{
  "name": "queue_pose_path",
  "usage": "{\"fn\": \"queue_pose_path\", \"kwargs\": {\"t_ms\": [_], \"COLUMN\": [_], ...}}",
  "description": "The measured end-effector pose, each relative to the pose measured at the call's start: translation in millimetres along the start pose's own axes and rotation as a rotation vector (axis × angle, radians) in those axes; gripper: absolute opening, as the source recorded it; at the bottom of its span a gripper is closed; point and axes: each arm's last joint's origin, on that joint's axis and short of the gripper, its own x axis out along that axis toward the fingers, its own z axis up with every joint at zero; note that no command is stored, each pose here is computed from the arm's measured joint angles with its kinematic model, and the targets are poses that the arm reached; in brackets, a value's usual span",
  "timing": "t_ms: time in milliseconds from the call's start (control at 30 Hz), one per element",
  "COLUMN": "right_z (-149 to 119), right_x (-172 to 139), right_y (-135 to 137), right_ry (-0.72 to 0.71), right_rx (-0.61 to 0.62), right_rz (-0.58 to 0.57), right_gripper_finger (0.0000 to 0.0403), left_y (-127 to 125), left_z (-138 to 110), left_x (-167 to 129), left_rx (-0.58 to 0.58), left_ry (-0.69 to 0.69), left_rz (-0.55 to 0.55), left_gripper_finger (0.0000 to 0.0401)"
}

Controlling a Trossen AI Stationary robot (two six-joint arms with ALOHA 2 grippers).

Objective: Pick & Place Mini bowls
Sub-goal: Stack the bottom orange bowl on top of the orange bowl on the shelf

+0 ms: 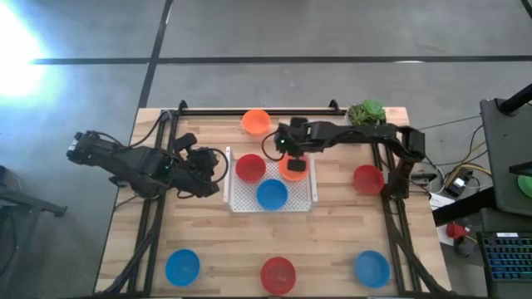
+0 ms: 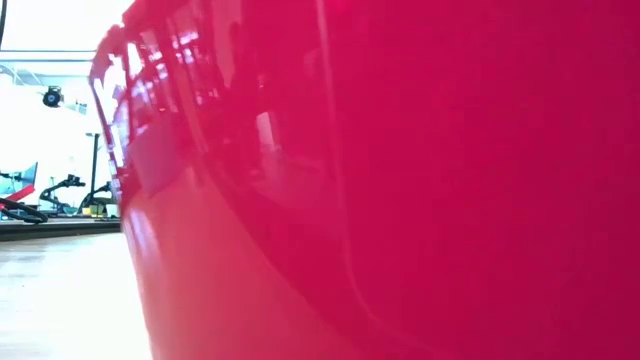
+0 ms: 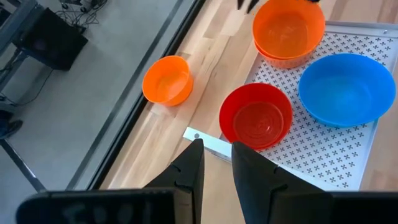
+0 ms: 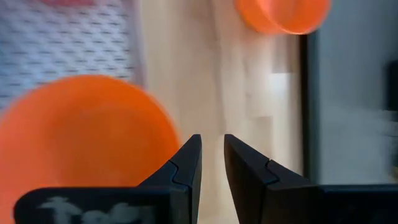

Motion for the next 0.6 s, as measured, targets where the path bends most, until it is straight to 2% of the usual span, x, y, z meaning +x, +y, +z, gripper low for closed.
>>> {"fn": "queue_pose_path", "kwargs": {"t_ms": [167,600], "right_z": [2,-7], "right_x": [9,18], "right_y": [3,14], "right_ry": [0.025,0.071], "right_rx": [-0.052,-0.019], "right_rz": [-0.083,-0.069], "right_gripper_finger": [0.0066,0.0066], "left_y": [0,-2], "left_z": [0,-3], "left_x": [0,3], "left_rx": [0.025,0.078], "left_ry": [0.001,0.011], "left_rz": [0.001,0.006], "left_gripper_finger": [0.0078,0.0078]}}
